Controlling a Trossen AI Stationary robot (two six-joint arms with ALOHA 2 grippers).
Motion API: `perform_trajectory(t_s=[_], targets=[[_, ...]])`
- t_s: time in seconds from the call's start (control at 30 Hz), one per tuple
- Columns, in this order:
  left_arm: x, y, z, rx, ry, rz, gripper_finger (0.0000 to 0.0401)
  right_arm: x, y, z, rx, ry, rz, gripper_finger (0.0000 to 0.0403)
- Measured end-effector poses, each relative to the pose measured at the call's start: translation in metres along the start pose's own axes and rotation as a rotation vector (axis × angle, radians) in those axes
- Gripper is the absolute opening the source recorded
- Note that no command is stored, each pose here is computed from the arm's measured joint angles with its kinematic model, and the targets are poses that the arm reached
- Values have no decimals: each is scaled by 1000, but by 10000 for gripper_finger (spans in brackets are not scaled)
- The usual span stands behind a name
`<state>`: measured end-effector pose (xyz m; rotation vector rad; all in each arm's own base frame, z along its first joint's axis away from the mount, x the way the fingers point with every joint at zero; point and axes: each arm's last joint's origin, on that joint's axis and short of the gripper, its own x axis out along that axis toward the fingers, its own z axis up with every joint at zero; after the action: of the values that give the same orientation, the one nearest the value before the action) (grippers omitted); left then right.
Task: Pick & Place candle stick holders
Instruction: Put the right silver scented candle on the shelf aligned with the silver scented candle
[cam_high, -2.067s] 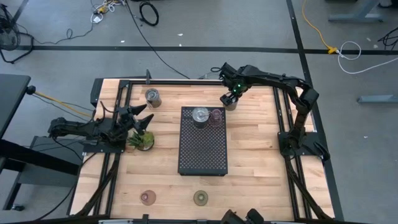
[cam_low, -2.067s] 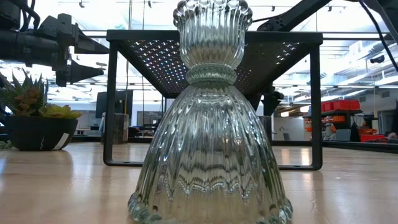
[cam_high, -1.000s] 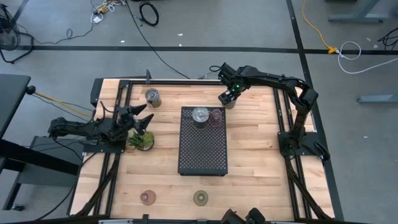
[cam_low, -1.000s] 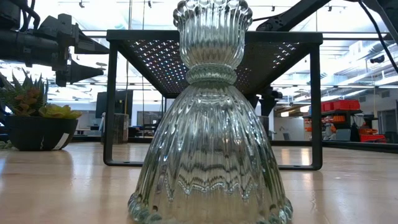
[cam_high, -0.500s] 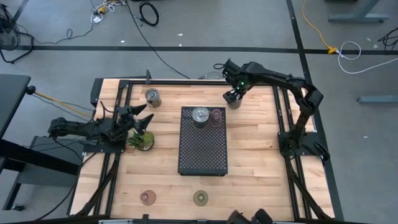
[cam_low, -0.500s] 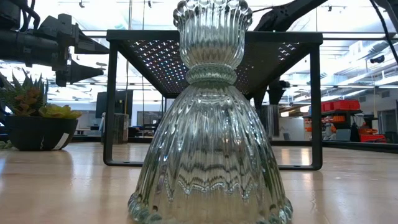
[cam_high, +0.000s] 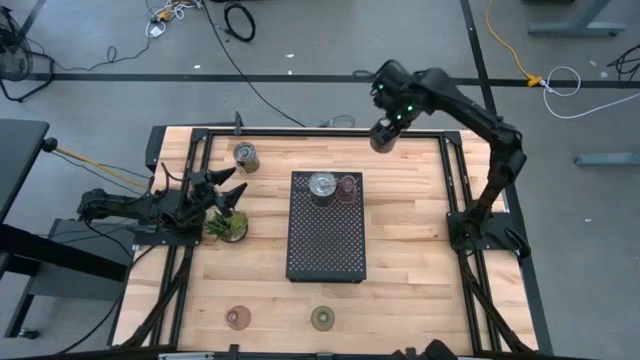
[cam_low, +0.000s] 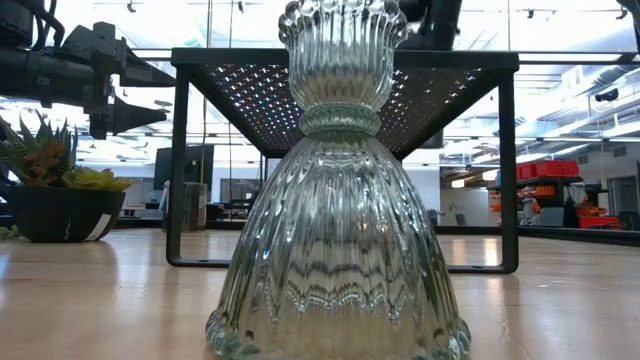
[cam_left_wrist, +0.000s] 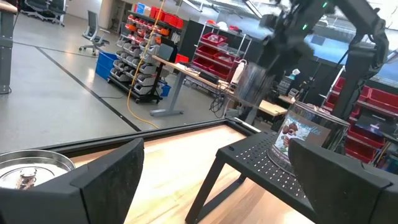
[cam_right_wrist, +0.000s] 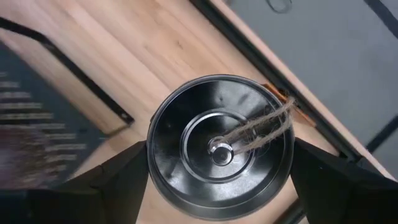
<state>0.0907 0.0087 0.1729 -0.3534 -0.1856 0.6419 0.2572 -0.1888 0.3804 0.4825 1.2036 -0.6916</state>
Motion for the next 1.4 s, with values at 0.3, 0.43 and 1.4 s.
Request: perform_trajectory(t_s=[0.3,0.43,1.4], targets=[[0,0,0,0,0,0,399,-78,20,-13,-17,-159,256,325],[0,0,0,0,0,0,399,-103,34,-26,-37,-210,350,325],[0,0,0,-1,0,0,399,-108,205,-102,-311,-83,524,325]])
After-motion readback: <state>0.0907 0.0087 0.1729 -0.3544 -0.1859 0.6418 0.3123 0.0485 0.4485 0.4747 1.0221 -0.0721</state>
